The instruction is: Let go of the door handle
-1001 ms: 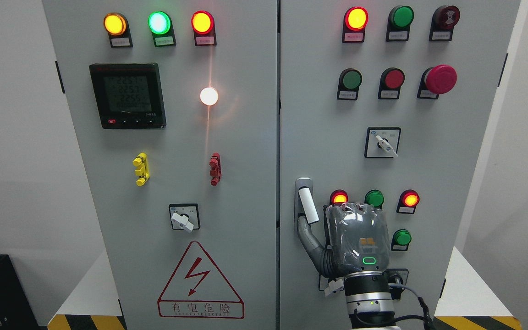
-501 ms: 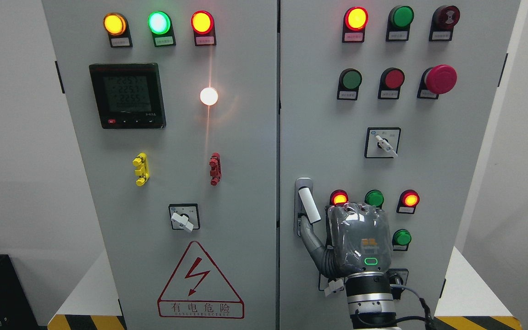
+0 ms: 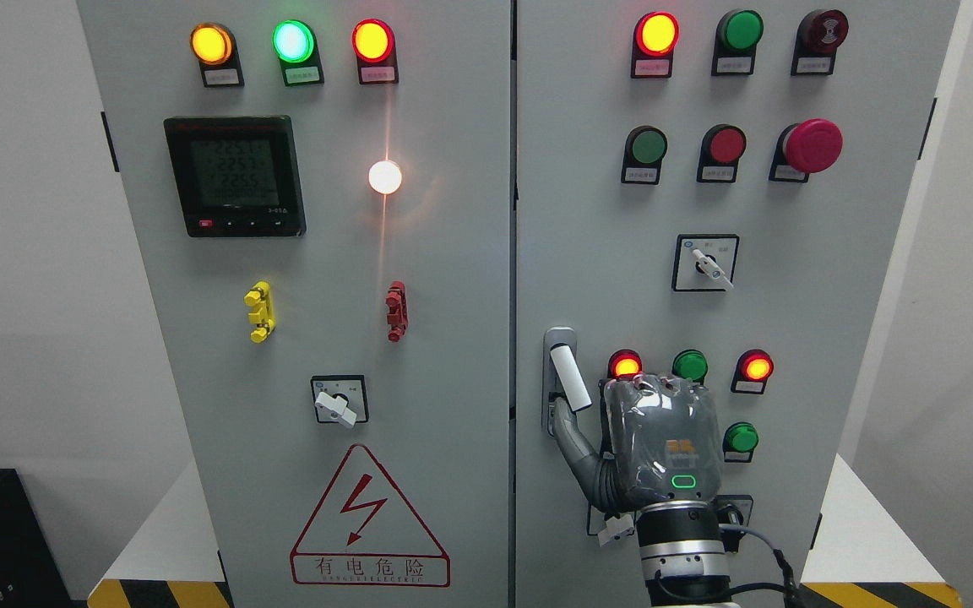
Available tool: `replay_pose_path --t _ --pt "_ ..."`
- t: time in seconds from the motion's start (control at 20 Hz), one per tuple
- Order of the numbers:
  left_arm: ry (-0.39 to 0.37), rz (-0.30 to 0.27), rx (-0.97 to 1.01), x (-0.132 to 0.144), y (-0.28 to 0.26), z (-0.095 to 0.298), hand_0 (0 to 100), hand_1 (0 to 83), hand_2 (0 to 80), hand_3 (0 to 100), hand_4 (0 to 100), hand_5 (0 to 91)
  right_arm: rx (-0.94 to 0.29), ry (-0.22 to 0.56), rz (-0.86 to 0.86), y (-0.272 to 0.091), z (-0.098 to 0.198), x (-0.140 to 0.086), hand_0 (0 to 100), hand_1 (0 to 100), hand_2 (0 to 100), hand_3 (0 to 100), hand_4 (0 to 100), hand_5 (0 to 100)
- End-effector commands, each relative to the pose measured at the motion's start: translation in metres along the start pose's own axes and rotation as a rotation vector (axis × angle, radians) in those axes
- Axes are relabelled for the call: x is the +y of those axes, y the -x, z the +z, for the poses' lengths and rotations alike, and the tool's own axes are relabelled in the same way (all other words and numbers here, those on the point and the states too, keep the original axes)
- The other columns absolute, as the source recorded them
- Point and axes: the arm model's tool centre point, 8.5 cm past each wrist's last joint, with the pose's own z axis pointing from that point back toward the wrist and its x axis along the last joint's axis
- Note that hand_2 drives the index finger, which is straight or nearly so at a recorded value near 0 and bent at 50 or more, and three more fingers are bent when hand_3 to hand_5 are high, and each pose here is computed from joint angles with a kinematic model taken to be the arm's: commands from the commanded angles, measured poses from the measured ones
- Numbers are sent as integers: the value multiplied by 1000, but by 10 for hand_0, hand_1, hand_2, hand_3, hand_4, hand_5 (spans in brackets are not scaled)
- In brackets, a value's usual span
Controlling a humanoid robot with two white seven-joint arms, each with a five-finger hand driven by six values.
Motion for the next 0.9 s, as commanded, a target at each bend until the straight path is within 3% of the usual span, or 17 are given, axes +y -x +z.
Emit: replay_pose_path --t 0.0,0.85 --pt "1 0 -1 0 0 0 120 556 0 0 0 0 7 3 -1 1 0 -1 573 223 951 1000 1000 1000" --pt "1 0 -1 0 0 0 120 556 0 0 0 0 18 4 2 4 -1 -2 554 235 953 1000 1000 1000"
